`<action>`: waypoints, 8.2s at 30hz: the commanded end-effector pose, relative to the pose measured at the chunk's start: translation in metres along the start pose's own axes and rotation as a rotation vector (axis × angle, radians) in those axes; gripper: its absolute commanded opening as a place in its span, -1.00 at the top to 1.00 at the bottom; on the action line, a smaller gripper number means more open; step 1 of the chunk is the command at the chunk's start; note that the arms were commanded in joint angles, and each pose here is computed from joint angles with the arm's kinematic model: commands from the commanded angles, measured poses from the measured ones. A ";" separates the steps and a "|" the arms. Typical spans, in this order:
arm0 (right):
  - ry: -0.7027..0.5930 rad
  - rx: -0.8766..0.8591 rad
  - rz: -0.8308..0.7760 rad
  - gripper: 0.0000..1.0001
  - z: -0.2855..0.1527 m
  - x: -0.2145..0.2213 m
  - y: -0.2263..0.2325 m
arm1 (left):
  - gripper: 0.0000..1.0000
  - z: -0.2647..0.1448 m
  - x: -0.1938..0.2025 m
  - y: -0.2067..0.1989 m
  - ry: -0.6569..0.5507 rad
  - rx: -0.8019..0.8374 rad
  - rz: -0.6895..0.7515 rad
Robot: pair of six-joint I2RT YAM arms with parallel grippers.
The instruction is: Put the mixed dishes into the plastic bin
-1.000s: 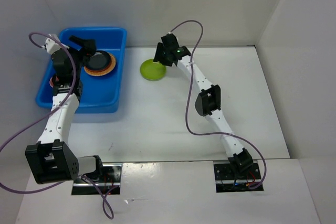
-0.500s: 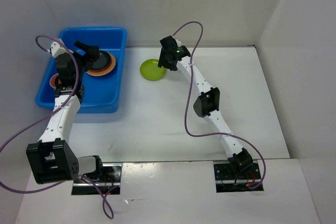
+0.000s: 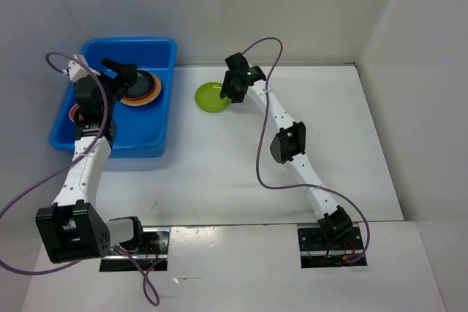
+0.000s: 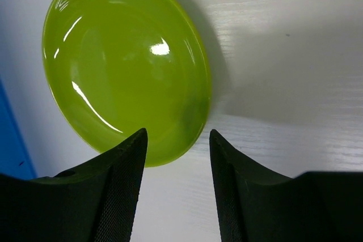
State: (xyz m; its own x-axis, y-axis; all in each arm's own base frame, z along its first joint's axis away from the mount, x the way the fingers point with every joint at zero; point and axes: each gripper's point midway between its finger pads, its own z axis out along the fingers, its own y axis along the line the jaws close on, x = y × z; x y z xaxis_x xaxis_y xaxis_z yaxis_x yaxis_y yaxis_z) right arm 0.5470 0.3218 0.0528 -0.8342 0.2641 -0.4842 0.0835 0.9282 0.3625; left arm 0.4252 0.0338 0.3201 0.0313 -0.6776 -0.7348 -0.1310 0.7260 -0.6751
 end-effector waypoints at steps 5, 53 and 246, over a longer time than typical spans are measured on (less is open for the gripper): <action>0.021 -0.054 0.051 -0.06 0.014 0.000 -0.002 | -1.00 -0.010 -0.020 -0.017 -0.062 0.064 0.008; -0.703 -0.045 -0.148 1.00 -0.398 -0.089 0.087 | -1.00 -0.068 0.036 -0.139 0.446 0.863 0.123; -0.857 0.095 0.113 -1.00 -0.349 -0.047 -0.149 | -1.00 -0.139 0.091 -0.069 0.454 0.438 0.628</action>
State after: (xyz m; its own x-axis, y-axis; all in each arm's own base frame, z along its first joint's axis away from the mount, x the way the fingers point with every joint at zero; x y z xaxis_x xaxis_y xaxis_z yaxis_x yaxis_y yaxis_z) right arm 0.3836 0.0904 0.2605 -0.2047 0.4186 -0.8848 0.2428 0.8974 0.3684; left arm 0.2998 -0.0917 0.2995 -0.3830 -0.0744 -0.9207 0.3699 0.9010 -0.2267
